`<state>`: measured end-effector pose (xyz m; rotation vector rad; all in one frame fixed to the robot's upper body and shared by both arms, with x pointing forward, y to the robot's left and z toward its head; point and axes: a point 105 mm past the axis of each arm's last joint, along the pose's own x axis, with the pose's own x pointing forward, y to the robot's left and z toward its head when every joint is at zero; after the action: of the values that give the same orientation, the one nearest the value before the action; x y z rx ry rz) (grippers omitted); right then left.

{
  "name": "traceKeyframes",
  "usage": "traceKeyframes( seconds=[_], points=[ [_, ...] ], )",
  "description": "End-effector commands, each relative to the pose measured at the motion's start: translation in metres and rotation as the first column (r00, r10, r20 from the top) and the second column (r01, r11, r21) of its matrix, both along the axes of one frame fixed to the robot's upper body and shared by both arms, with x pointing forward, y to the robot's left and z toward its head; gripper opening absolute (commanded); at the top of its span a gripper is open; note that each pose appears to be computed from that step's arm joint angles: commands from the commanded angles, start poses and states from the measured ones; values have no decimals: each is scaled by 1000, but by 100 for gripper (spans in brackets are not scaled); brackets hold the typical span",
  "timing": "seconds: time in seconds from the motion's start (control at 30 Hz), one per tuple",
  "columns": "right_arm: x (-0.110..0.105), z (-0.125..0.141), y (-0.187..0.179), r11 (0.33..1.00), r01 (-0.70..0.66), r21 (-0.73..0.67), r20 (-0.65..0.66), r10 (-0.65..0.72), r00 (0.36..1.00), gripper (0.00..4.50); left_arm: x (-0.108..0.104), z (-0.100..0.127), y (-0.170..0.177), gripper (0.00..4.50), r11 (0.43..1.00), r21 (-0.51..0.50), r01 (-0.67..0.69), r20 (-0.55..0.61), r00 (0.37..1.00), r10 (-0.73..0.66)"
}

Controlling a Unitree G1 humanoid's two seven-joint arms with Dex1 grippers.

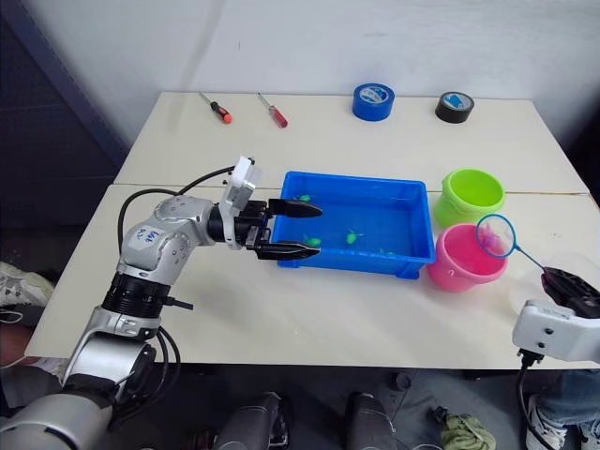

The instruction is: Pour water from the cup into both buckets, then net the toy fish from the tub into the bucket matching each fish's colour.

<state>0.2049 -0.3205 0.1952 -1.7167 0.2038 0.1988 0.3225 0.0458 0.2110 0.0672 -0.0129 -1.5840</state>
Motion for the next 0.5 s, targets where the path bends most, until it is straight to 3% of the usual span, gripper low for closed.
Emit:
traceKeyframes(
  seconds=[0.03,0.1,0.37,0.5],
  points=[
    [2,21,1,993,-49,-104,76,57,995,0,-1,11,3,448,1000,-14,-15,51,999,16],
    [1,20,-1,996,-54,-70,64,58,996,0,-1,10,4,448,1000,-7,-21,52,998,21],
    [-2,15,-1,980,-122,-158,-27,120,992,0,2,7,12,448,998,16,-55,61,997,54],
    [1,24,-2,978,-127,-165,14,131,991,0,1,7,12,448,998,16,-64,63,996,63]
  ],
)
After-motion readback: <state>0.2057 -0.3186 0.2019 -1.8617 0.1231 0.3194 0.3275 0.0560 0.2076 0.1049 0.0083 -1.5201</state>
